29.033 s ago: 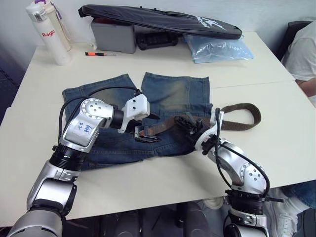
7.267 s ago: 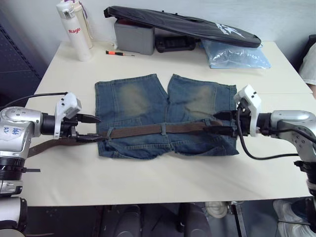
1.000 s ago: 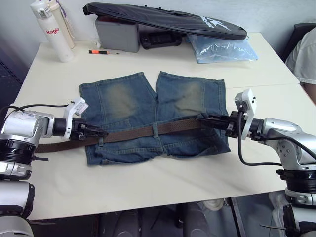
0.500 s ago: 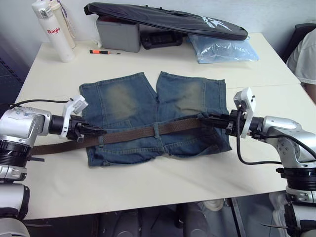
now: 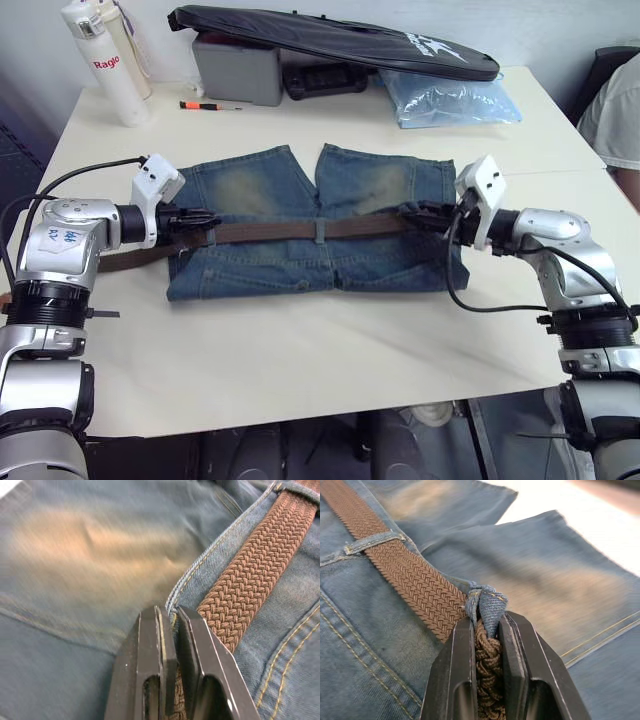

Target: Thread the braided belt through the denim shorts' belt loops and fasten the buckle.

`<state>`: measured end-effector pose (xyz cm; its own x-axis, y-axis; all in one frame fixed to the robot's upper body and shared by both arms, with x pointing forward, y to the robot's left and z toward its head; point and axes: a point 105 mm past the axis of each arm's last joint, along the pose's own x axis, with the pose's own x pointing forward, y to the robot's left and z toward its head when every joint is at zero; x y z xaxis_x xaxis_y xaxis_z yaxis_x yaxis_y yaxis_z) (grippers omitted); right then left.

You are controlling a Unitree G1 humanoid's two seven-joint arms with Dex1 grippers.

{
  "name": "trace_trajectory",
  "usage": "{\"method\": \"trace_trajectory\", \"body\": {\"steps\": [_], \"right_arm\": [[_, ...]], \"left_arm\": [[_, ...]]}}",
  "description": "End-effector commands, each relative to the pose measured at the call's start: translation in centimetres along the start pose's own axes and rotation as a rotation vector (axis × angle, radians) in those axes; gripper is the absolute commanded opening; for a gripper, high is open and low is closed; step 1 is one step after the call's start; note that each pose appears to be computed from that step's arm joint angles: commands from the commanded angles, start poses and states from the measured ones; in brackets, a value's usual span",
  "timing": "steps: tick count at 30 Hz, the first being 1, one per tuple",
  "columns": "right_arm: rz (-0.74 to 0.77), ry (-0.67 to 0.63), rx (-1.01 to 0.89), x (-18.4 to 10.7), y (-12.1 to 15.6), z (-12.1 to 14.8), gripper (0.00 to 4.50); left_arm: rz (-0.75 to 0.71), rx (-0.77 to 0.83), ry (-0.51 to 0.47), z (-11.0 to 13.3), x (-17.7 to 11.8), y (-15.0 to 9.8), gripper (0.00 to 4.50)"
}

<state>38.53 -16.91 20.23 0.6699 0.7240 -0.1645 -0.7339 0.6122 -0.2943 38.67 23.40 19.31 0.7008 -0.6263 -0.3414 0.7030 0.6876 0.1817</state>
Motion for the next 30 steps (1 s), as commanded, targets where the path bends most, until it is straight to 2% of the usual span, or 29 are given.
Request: {"method": "trace_trajectory", "body": {"steps": [1,3,7,9,13,16,19,20,22,23,25,27,30], "right_arm": [[-0.141,-0.047,-0.068,0.2,-2.6,1.2,0.25],[-0.218,-0.040,-0.102,1.0,-3.9,0.9,0.25],[-0.217,-0.094,-0.129,2.0,-4.2,1.5,0.25],[-0.167,-0.168,-0.084,1.4,-3.7,2.4,0.25],[0.041,-0.297,-0.008,-1.9,-0.7,3.8,0.25],[0.148,-0.311,-0.010,-4.3,1.8,4.1,0.25],[0.209,-0.281,-0.006,-5.4,3.4,3.6,0.25],[0.241,-0.224,-0.033,-5.8,4.4,2.5,0.25],[0.255,-0.063,-0.238,-6.1,6.1,-0.6,0.25],[0.260,-0.029,-0.303,-6.0,6.7,-1.5,0.25],[0.253,-0.024,-0.350,-5.9,7.1,-1.9,0.25],[0.198,-0.088,-0.448,-5.9,7.6,-1.5,0.25],[0.104,-0.167,-0.528,-6.7,8.0,-1.0,0.25]], "left_arm": [[0.173,0.109,-0.087,2.4,-0.8,3.0,0.00],[0.250,0.153,-0.099,2.6,-0.3,4.1,0.00],[0.204,0.200,-0.133,3.3,0.7,3.6,0.00],[0.129,0.212,-0.161,3.5,0.4,2.6,0.00],[-0.118,0.231,-0.241,4.1,-2.5,-0.6,0.00],[-0.266,0.196,-0.223,3.6,-5.2,-2.7,0.00],[-0.334,0.164,-0.208,3.3,-6.3,-3.9,0.00],[-0.380,0.156,-0.181,2.8,-6.9,-4.8,0.00],[-0.445,0.151,-0.117,1.6,-7.7,-6.3,0.00],[-0.468,0.144,-0.096,1.1,-7.9,-6.9,0.00],[-0.481,0.135,-0.083,0.7,-8.1,-7.5,0.00],[-0.520,0.196,-0.033,-0.5,-8.1,-9.0,0.00],[-0.553,0.205,-0.053,-0.6,-8.2,-10.7,0.00]]}}
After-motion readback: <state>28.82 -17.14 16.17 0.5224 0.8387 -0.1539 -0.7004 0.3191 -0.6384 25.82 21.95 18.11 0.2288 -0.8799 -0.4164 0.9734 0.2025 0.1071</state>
